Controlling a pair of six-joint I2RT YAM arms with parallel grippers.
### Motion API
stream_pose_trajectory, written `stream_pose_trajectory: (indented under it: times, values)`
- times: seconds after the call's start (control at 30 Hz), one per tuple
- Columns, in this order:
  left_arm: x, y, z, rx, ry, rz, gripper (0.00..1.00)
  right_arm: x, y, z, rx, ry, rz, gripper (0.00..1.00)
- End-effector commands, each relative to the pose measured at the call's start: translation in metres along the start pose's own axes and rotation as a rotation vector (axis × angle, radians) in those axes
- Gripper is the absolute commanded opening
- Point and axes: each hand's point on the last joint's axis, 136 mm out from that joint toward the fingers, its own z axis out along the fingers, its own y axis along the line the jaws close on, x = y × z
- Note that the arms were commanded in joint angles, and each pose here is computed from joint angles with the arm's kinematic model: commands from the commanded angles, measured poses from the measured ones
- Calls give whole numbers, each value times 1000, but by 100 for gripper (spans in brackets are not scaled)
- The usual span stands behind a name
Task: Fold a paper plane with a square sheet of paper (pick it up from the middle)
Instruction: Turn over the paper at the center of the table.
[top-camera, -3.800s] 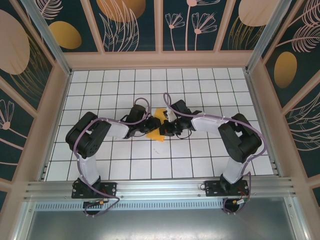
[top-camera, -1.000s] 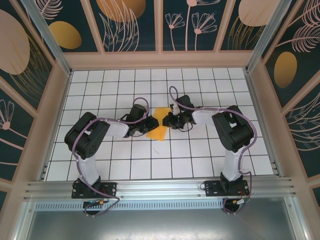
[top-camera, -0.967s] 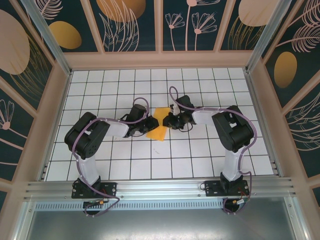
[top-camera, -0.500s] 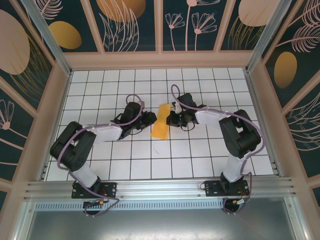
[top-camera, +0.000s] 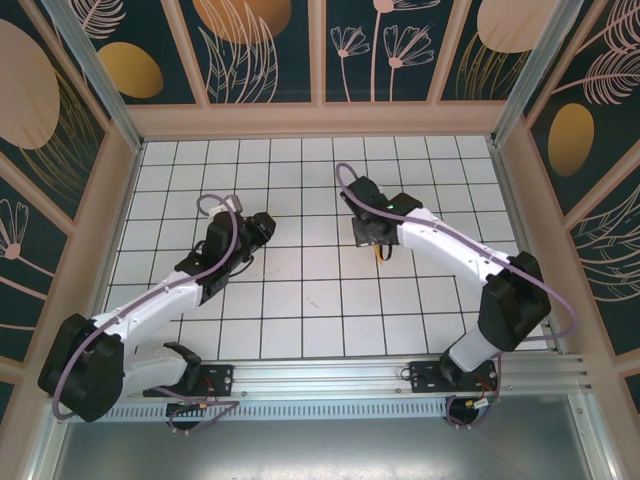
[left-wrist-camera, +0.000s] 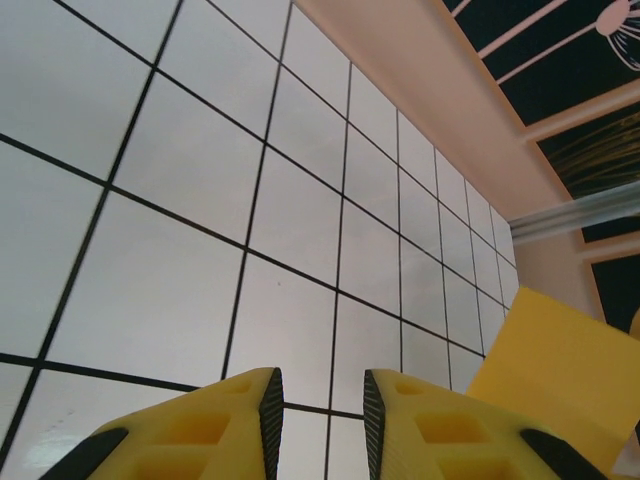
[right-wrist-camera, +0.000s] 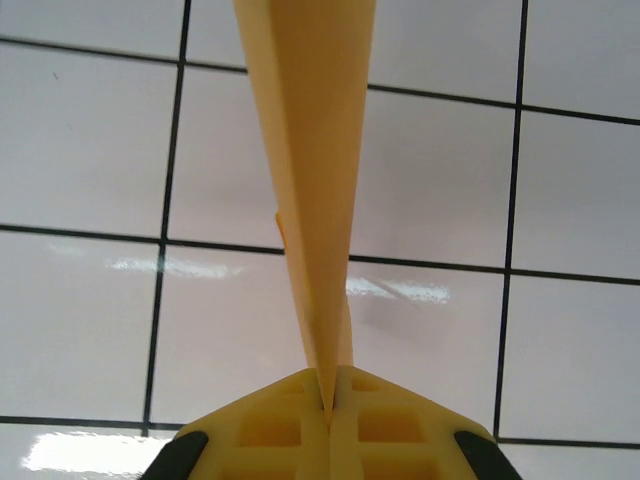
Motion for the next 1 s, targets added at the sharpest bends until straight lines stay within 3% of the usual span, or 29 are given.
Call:
stream_pose_trajectory:
  times: [0.0,0.23,0.43,0.53,0.57,0.73,0.87,0.97]
  values:
    - [-11,22,-11,-79,-66,-26,31,41,-1,19,181,160,-173,0]
    - [-30,35,-39,-125,-161,-47,31,67,82,43,120,214,-287,9]
    - [-35,39,-53,-120,-198,-50,31,81,139,45,-113,262,-210,23]
    - [-26,33,-48,-74,-153,-34,32,79,155,33,-280,277,-144,37]
    - [-23,29,-44,-54,-130,-22,31,73,156,26,-321,260,-120,43]
    - [2,-2,-20,66,41,43,29,30,127,-27,-557,78,72,45]
    - [53,-26,10,144,271,78,24,36,63,-17,-606,47,264,45]
    - [103,-41,28,187,428,100,21,50,43,-5,-693,63,344,45]
